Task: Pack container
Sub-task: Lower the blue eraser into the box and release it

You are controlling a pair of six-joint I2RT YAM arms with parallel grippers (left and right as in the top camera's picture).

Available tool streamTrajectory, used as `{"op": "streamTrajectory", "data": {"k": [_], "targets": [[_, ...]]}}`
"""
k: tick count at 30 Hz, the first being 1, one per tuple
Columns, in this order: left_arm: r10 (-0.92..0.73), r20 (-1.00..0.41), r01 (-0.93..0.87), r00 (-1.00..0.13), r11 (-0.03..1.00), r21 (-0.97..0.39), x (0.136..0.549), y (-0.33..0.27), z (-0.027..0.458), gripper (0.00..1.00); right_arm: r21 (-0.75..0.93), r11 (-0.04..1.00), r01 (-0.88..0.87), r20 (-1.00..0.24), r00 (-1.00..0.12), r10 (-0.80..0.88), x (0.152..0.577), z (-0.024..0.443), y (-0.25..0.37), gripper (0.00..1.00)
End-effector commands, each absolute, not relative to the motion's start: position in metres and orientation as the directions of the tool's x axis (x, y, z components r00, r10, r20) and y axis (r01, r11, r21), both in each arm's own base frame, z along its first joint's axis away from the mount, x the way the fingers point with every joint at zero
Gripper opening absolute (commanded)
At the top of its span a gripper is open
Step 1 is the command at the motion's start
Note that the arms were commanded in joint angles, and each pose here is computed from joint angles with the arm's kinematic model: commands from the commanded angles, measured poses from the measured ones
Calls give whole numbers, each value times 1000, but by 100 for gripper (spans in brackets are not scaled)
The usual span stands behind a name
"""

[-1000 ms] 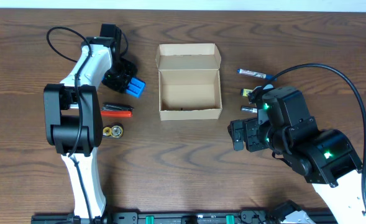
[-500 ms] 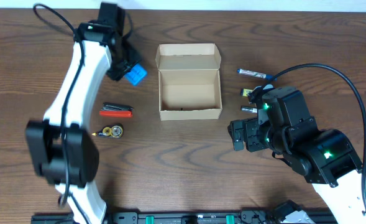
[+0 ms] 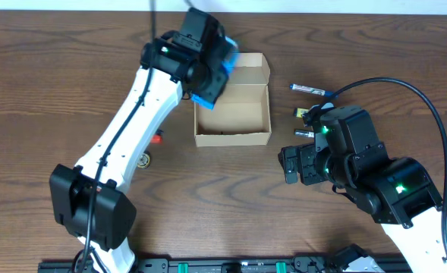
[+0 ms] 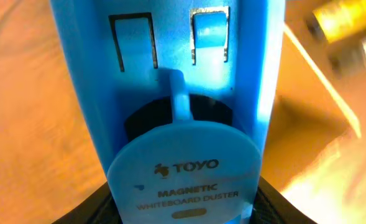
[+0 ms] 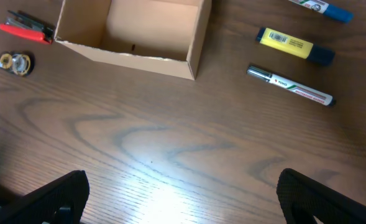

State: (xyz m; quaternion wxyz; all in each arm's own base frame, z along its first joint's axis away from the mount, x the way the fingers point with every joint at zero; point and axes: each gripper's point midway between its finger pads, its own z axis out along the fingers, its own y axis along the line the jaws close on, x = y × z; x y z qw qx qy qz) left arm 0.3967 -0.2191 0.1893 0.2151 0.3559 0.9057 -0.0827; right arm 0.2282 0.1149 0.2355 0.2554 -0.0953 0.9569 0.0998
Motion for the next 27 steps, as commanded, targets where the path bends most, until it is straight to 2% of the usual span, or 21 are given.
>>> {"op": "streamTrajectory", "data": {"k": [1,6,9,14,20,27], "targets": [[866,-444,942,-230,313,123,378,-242,186,5,137,959,-247,-511,-847,-146,228,236,116,99],[913,-408,989,-12,71,129,357,-246,179,5,137,959,-247,-511,-847,-145,228,236,116,99],[912,-406,995,56,-17,100,347,-249,170,5,136,959,-247,-511,-847,-146,228,236,116,99],[924,-376,996,75,-56,62,351,-250,144,5,137,959,-247,-511,-847,-145,228,236,116,99],[958,-283,998,56,-48,33,362,-241,106,5,137,959,-247,-511,-847,-145,228,236,116,99],[974,-220,997,57,-46,56,371,-234,92,5,137,959,-247,-511,-847,-145,228,236,116,99]]}}
